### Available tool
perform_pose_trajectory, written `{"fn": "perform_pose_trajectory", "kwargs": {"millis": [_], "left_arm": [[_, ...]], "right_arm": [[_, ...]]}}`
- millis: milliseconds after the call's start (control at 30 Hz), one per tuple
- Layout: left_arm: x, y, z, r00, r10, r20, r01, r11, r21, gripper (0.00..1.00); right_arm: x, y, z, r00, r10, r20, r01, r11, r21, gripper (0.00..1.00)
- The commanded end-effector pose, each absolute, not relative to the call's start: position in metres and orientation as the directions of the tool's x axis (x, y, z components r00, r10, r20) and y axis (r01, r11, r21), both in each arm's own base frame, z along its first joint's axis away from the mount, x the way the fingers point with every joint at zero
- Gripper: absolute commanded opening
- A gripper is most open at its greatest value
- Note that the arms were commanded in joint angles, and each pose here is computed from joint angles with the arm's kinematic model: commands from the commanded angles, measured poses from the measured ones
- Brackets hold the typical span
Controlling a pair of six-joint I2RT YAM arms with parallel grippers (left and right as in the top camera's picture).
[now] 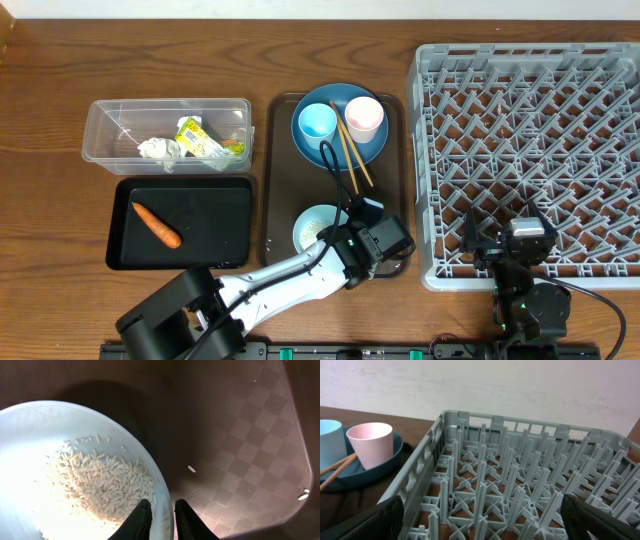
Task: Sort waste into correct bins and load items into the dishwasher rack
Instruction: 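Lower the left gripper and grip the rim of the rice bowl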
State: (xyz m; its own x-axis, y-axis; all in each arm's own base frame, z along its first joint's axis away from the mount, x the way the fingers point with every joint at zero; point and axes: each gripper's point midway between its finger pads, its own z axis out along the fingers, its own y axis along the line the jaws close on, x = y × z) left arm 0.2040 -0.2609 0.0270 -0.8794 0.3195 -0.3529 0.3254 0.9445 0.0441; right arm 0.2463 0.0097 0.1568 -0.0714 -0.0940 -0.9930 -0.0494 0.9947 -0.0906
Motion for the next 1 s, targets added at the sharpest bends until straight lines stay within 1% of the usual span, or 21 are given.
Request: {"fn": "perform_pose_trajectory", "kwargs": {"millis": [0, 267, 300, 367, 433, 767, 833, 967], "left_arm": [[0.208, -0.264, 0.030, -0.874, 0.314, -0.370, 0.318, 0.947, 0.051, 0.20], [0.208, -0.263, 0.030, -0.875, 0.315, -0.367, 0.318, 0.947, 0.054, 0.19], [0.208, -0.263, 0.029, -0.875, 0.315, -0.366, 0.318, 0.946, 0.054, 0.15], [0.208, -0.263, 0.029, -0.875, 0.315, -0.366, 0.318, 0.946, 0.054, 0.12], [0.208, -0.263, 0.029, -0.875, 0.316, -0.366, 0.319, 0.946, 0.054, 0.06], [0.210, -0.263, 0.031, -0.869, 0.328, -0.370, 0.331, 0.942, 0.058, 0.06], [0.212, -0.263, 0.035, -0.858, 0.348, -0.377, 0.352, 0.934, 0.061, 0.06], [0.218, -0.262, 0.051, -0.853, 0.317, -0.414, 0.336, 0.941, 0.029, 0.06]], "right_arm": [[0.246, 0.008, 0.155, -0.077, -0.104, -0.992, -0.041, 0.994, -0.101, 0.99], [0.246, 0.008, 0.155, -0.077, -0.104, -0.992, -0.041, 0.994, -0.101, 0.99], [0.246, 0.008, 0.155, -0.077, -0.104, -0.992, -0.041, 0.994, -0.101, 0.99], [0.246, 0.008, 0.155, -0.077, -0.104, -0.992, -0.041, 0.994, -0.101, 0.99], [0.246, 0.008, 0.155, -0.077, -0.104, -0.992, -0.041, 0.994, -0.101, 0.99], [0.246, 0.008, 0.155, -0.077, -0.104, -0.992, -0.041, 0.994, -0.101, 0.99], [0.246, 0.008, 0.155, -0.077, -0.104, -0.992, -0.041, 0.994, -0.101, 0.99], [0.246, 0.008, 0.155, -0.077, -0.104, -0.992, -0.041, 0.994, -0.101, 0.99]]}}
